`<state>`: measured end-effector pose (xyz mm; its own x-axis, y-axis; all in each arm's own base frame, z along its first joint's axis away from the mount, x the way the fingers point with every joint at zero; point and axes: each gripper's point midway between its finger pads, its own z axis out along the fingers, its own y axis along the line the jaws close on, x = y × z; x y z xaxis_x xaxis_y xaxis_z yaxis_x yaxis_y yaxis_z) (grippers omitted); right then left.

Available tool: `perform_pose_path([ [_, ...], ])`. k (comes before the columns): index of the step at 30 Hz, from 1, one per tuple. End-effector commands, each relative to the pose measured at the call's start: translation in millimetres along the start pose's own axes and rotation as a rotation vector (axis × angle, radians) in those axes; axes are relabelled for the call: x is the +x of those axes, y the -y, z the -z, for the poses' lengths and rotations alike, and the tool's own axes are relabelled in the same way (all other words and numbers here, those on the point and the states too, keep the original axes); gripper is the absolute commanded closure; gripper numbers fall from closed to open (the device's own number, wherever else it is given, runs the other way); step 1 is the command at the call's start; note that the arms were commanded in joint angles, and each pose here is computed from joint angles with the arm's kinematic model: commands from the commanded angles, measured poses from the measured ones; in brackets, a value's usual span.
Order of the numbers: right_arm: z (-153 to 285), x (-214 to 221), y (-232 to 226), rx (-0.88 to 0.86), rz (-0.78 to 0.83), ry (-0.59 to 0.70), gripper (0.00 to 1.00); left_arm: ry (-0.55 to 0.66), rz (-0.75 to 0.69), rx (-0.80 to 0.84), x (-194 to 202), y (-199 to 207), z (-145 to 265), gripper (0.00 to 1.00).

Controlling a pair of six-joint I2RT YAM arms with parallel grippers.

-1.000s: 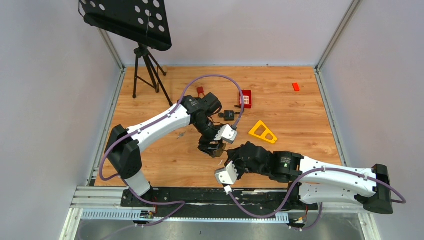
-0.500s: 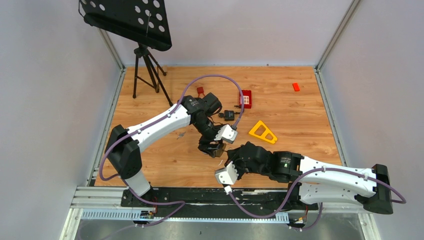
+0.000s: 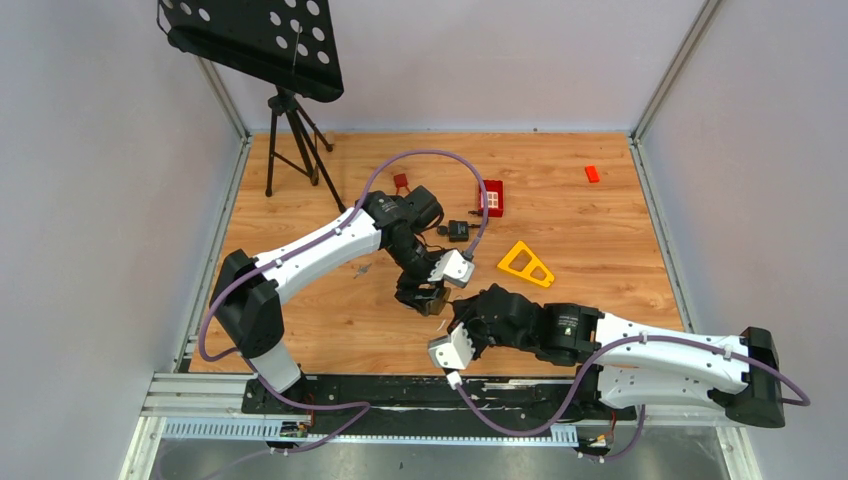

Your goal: Unlock with the key

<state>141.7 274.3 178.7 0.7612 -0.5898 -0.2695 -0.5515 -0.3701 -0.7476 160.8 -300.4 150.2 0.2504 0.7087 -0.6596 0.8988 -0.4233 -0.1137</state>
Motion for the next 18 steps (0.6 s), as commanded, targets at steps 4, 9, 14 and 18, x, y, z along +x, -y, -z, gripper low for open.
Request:
perform_pose_path([
  [4, -6, -2, 1, 0.017, 0.01, 0.006, 1.0, 0.1, -0.065, -0.021, -31, 1, 13, 1.0],
  [9, -8, -1, 5, 0.039, 0.004, 0.0, 1.0, 0.105, -0.06, -0.016, -32, 1, 12, 1.0],
  [14, -13, 0, 9, 0.077, 0.016, -0.007, 1.0, 0.123, -0.054, 0.007, -36, 4, 10, 1.0],
  [18, -16, 1, 15, 0.133, 0.042, -0.007, 1.0, 0.136, -0.04, 0.035, -38, 6, 8, 1.0],
])
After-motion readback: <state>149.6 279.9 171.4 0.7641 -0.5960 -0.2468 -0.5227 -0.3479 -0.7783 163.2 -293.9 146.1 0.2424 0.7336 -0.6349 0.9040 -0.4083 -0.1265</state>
